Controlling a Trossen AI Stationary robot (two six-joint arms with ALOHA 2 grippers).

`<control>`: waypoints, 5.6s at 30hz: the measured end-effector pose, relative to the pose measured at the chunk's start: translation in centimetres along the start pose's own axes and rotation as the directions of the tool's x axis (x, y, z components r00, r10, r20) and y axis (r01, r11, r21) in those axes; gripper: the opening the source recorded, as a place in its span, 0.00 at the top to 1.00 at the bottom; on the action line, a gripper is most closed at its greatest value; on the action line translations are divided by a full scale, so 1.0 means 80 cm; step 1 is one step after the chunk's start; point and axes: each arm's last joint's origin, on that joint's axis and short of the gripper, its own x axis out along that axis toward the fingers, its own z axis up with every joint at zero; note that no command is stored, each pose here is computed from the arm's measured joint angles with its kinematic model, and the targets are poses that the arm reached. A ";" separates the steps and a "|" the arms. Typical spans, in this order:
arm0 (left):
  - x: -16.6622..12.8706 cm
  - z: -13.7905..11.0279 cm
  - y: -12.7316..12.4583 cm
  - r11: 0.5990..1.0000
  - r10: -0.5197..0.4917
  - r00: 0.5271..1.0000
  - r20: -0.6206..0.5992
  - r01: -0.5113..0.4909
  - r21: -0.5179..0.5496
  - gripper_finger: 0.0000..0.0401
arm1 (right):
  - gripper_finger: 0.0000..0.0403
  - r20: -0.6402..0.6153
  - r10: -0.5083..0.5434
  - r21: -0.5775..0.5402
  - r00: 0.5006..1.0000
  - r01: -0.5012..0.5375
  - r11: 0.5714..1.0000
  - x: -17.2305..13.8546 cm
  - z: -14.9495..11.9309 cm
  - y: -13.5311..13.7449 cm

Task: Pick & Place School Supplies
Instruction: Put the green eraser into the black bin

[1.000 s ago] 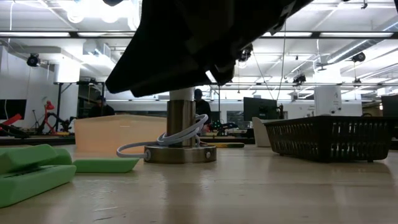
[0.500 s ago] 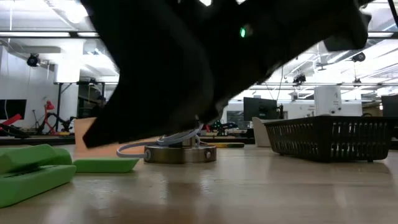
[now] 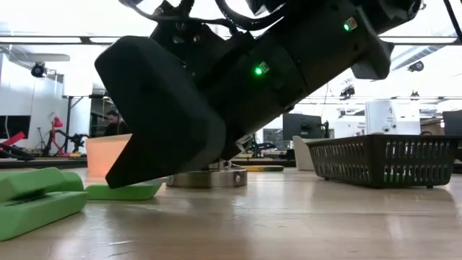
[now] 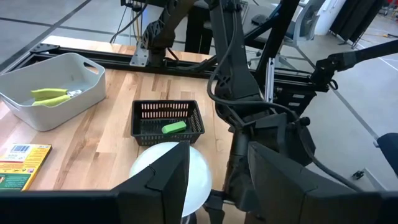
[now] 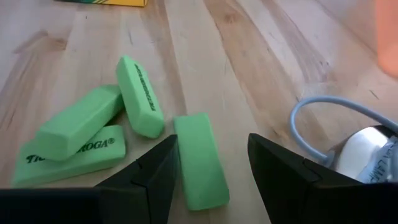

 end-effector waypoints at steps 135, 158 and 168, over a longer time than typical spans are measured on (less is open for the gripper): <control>0.000 -0.001 0.000 1.000 0.003 1.000 -0.010 -0.003 0.002 0.58 | 0.79 -0.498 -0.347 0.603 0.795 0.605 0.520 -0.246 0.016 -0.125; 0.000 -0.001 0.000 1.000 0.003 1.000 -0.010 -0.003 0.002 0.58 | 0.78 -0.608 -0.199 0.665 0.769 0.630 0.401 -0.201 -0.023 -0.173; 0.000 -0.001 0.000 1.000 0.003 1.000 -0.010 -0.003 0.002 0.58 | 0.71 -0.624 -0.172 0.663 0.762 0.633 0.399 -0.200 -0.023 -0.173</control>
